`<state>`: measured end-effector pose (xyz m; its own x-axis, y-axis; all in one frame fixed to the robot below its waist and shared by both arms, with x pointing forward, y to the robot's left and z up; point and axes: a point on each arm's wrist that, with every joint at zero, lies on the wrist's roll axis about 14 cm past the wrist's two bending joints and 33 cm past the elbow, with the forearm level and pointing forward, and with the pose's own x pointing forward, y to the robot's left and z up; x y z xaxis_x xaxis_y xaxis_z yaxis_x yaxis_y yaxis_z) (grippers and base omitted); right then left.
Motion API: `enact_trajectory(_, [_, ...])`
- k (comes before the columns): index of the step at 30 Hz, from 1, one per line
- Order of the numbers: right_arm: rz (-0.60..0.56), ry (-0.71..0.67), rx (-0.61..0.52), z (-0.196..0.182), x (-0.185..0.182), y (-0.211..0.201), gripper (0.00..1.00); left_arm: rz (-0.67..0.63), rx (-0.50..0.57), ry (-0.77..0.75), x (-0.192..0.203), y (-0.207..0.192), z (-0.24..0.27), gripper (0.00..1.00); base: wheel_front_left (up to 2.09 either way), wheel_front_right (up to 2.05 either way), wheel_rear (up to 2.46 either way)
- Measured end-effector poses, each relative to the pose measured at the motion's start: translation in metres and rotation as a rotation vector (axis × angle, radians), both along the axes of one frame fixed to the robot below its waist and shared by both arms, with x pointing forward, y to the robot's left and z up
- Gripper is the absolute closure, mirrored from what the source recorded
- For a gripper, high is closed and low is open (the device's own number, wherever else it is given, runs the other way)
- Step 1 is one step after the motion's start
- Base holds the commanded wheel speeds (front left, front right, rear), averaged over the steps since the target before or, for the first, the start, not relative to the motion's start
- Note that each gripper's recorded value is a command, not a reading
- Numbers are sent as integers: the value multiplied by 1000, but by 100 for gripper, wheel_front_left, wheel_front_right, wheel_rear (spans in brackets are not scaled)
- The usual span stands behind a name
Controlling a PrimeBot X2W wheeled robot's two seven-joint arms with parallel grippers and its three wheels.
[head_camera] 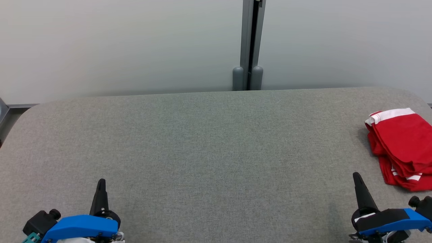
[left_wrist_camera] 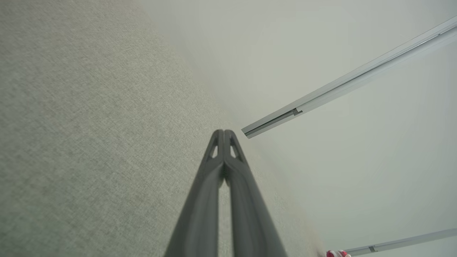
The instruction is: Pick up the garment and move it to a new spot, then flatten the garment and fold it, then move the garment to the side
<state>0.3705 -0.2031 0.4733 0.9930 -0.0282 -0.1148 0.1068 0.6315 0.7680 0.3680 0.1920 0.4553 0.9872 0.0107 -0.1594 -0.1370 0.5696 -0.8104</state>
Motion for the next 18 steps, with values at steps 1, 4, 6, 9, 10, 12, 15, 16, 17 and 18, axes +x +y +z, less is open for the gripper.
enact_trajectory(1, [-1,-1,11,0,0,0,100,3,-10,-3,0,0,1,100,0,0,0])
enact_trajectory(4, [-6,-3,49,1,0,0,100,6,-44,-6,1,0,3,100,0,0,0])
enact_trajectory(6, [-8,-6,70,2,1,0,100,9,-65,-8,2,0,3,100,0,0,0])
enact_trajectory(9, [-9,-9,95,3,2,0,100,12,-84,-9,2,0,4,100,0,0,0])
enact_trajectory(10, [-10,-9,107,3,2,0,100,14,-95,-10,2,1,5,100,0,0,0])
enact_trajectory(12, [-14,-13,128,4,2,0,100,17,-116,-14,3,1,6,100,0,0,0])
enact_trajectory(15, [-16,-19,173,5,3,0,100,25,-154,-22,5,2,9,100,0,0,0])
enact_trajectory(16, [-16,-19,173,5,3,0,100,25,-154,-22,5,2,9,100,0,0,0])
enact_trajectory(17, [-17,-21,183,6,4,0,100,28,-164,-25,5,3,10,100,0,0,0])
enact_trajectory(18, [-16,-21,193,6,4,0,100,30,-174,-27,5,3,11,100,0,0,0])
